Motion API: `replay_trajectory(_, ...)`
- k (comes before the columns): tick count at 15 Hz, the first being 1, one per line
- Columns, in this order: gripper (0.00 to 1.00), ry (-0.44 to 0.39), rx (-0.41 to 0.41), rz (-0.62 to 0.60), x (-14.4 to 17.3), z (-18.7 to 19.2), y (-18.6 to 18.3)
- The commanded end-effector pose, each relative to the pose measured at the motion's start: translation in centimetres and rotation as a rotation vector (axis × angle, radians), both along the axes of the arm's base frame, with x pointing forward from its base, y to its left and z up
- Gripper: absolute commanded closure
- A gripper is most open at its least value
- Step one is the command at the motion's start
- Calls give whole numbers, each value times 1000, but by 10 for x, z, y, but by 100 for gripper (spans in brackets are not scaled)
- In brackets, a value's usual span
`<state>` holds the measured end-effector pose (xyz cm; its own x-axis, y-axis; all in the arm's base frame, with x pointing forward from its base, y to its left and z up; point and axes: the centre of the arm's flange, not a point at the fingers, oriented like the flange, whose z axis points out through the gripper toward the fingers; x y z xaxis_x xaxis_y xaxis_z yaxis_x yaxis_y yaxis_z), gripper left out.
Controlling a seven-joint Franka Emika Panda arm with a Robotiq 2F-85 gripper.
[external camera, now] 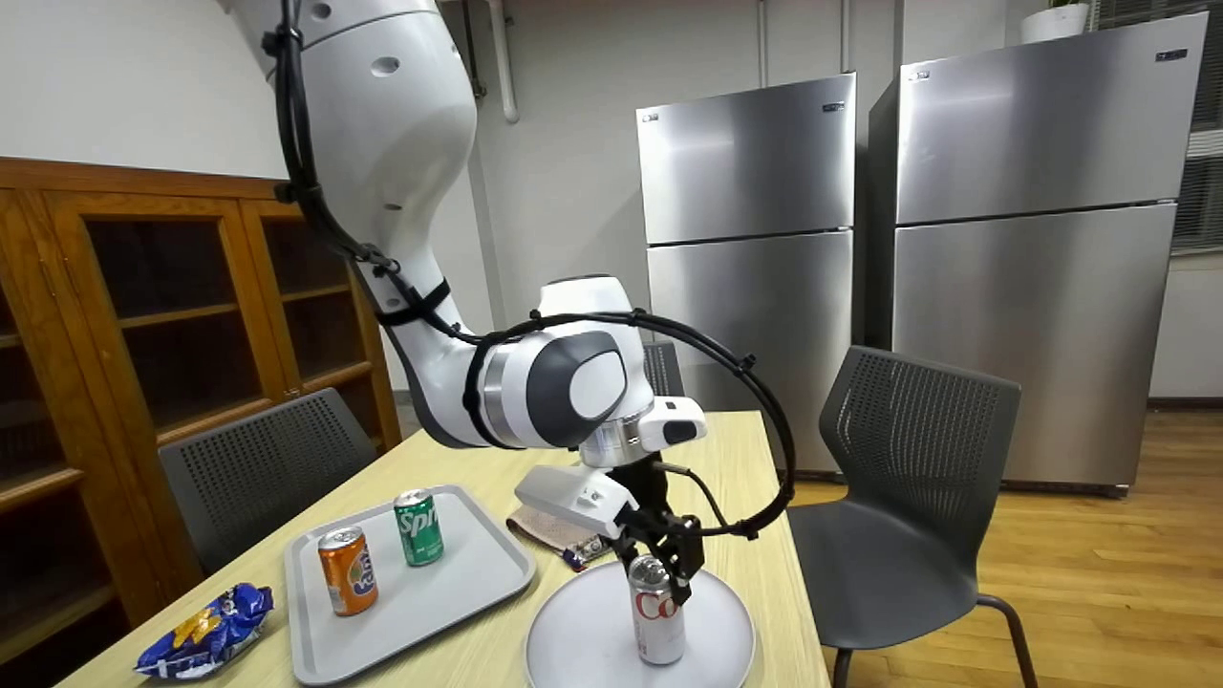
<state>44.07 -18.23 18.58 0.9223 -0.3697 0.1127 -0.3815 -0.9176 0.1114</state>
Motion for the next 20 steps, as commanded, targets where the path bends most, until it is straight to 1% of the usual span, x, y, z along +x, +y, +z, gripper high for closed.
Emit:
replay_trajectory(1,60,-17,3,20,-3,3,-1)
replay_trajectory(4,61,-14,7,23,-3,7,1)
replay_trajectory(5,61,-15,17,54,-2,14,6)
replay_trajectory(6,61,-25,10,91,0,22,15)
replay_trajectory(13,61,-102,11,347,22,70,83)
replay_trajectory(17,61,-120,25,504,30,80,131)
replay_trajectory(20,61,-137,61,590,39,80,165)
